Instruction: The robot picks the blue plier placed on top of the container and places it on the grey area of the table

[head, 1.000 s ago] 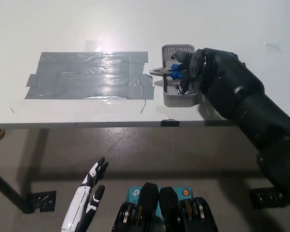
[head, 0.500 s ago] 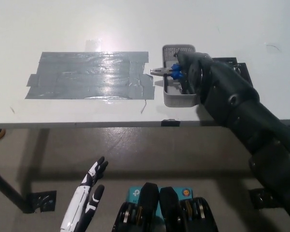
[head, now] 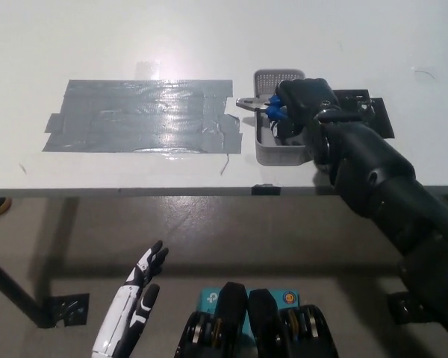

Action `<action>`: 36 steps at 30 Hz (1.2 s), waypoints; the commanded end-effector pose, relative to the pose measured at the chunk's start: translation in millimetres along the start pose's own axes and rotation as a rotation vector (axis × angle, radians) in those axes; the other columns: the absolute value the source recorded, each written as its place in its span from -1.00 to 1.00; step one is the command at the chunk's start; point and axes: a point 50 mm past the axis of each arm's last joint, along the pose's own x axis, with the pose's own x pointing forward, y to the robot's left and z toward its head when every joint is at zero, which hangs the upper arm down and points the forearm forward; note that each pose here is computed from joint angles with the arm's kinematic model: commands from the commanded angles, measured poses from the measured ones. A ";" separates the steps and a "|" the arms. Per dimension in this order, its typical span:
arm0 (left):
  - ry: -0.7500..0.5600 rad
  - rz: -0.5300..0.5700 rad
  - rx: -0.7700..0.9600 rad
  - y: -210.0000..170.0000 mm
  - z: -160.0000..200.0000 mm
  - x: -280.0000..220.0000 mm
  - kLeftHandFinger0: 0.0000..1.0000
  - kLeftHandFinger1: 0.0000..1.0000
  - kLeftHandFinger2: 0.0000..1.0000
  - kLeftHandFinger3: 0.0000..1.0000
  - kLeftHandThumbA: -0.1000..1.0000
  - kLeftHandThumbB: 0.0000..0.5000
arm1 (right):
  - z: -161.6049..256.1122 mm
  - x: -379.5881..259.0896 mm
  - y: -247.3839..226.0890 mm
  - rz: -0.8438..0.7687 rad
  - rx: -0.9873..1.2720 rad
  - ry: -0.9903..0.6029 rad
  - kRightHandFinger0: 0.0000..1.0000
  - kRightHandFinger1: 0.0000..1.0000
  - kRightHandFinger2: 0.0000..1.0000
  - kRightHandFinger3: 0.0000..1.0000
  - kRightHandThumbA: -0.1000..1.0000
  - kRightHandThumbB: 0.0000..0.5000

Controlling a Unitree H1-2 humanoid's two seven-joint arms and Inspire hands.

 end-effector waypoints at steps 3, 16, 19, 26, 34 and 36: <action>-0.053 -0.010 0.006 4.3 7.5 3.2 1.00 1.00 1.00 1.00 1.00 -0.51 | -20.1 2.3 -49.5 -0.201 -0.038 -0.034 -1.00 -0.87 -0.63 -0.03 -1.00 -0.13; -0.056 -0.010 0.018 3.6 8.5 4.0 1.00 1.00 1.00 1.00 1.00 -0.61 | 26.0 -1.7 -144.3 -0.466 -0.028 -0.231 -0.85 0.01 0.82 0.12 -1.00 -0.18; -0.059 -0.013 0.000 0.4 8.3 3.6 1.00 1.00 1.00 1.00 1.00 -0.73 | 36.2 -2.2 -148.1 -0.487 -0.039 -0.251 -1.00 -0.08 0.83 0.05 -1.00 -0.13; -0.063 -0.015 -0.004 -3.1 11.4 2.9 1.00 1.00 0.97 1.00 1.00 -0.66 | 79.3 -0.4 -128.7 -0.457 0.053 -0.302 -0.90 0.10 0.91 0.70 -1.00 -0.16; -0.055 -0.021 0.004 -3.3 12.8 0.7 1.00 1.00 0.97 1.00 1.00 -0.61 | 129.5 -3.2 -84.3 -0.355 0.105 -0.342 -1.00 -0.42 0.44 -0.36 -1.00 -0.03; -0.055 -0.022 -0.004 -5.4 13.2 0.4 1.00 1.00 0.99 1.00 1.00 -0.59 | 138.8 -4.2 -72.2 -0.320 0.128 -0.342 -1.00 -0.23 0.72 -0.22 -1.00 -0.25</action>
